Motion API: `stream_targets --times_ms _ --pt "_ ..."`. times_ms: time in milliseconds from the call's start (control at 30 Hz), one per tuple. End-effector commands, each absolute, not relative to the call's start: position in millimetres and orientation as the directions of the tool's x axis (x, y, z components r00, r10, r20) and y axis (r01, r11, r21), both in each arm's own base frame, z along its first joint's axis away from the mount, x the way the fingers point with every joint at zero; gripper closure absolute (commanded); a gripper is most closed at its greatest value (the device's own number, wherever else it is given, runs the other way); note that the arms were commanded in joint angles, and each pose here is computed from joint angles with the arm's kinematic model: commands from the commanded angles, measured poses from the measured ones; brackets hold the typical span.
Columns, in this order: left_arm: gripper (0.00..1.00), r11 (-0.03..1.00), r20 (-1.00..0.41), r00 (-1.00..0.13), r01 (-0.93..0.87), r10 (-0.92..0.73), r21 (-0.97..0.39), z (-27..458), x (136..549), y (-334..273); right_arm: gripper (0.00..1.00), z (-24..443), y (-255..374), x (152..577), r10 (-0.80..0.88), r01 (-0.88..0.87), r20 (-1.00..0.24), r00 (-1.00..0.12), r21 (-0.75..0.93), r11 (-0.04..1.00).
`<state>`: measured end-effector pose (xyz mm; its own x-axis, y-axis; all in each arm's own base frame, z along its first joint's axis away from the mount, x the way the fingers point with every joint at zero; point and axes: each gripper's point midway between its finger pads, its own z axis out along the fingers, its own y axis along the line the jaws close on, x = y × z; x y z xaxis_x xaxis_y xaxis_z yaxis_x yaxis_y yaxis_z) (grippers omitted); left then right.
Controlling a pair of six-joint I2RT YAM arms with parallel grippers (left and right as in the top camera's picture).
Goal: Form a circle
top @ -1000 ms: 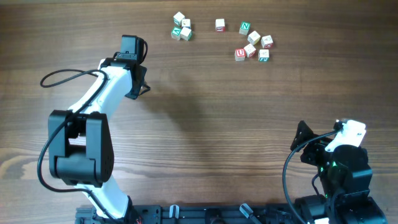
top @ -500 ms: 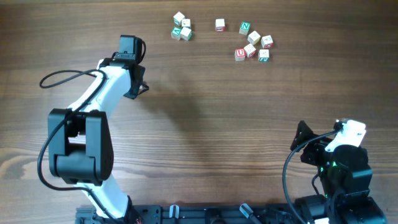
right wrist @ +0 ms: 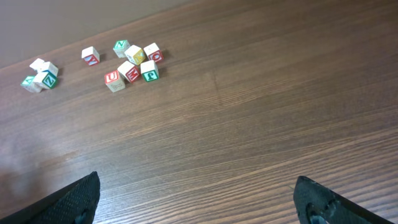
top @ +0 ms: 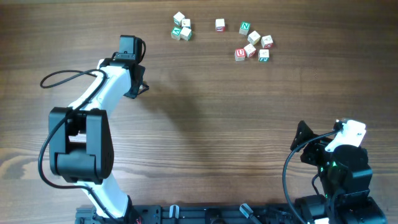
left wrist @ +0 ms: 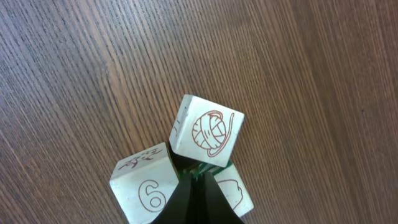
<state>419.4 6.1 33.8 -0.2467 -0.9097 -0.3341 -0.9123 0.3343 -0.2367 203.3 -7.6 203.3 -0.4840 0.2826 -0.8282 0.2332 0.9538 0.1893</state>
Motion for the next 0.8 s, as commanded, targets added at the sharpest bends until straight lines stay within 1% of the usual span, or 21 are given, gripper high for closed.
stream_targets --times_ms 0,767 --pt "0.96 0.305 -0.342 -0.219 -0.926 -0.914 -0.222 26.0 419.1 14.9 0.0 201.3 -6.3 203.8 0.272 0.224 -0.827 -0.492 0.182 0.958" --pt "0.96 0.305 -0.329 -0.22 -0.923 -0.918 -0.235 20.5 423.6 11.9 0.0 201.3 -6.3 203.8 0.272 0.224 -0.827 -0.492 0.182 0.958"
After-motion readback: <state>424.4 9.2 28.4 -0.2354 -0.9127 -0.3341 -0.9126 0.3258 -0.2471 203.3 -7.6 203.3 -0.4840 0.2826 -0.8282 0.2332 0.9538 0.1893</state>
